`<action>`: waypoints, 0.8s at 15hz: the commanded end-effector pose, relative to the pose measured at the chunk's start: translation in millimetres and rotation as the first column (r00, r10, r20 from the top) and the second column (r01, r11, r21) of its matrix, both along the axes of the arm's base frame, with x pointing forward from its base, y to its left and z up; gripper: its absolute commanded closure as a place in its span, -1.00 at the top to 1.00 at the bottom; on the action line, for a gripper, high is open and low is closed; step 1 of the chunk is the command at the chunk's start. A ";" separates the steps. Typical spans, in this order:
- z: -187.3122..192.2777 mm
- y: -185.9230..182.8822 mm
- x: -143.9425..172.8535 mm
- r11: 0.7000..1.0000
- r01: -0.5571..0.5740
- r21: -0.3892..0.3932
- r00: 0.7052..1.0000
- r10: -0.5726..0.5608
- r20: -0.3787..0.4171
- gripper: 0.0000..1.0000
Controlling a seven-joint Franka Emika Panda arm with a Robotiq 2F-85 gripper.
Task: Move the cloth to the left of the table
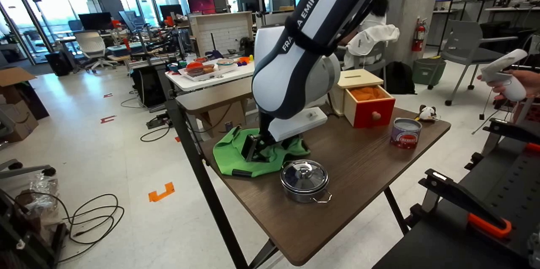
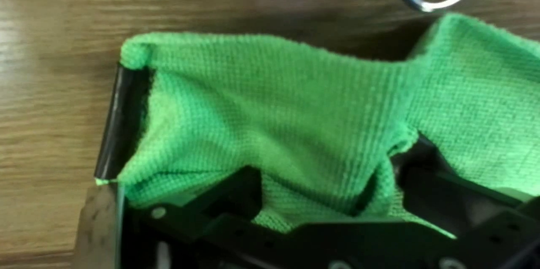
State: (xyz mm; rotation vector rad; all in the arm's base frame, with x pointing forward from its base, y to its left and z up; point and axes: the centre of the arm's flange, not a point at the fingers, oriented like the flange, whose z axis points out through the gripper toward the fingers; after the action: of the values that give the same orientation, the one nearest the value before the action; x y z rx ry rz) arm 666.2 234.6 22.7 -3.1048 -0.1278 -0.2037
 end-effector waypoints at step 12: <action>79.5 21.3 -15.7 0.998 -0.014 0.055 1.000 0.013 0.014 1.00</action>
State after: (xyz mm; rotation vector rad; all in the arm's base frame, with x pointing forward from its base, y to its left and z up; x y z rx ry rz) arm 670.5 260.6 58.5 -3.0626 -0.1421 -0.2337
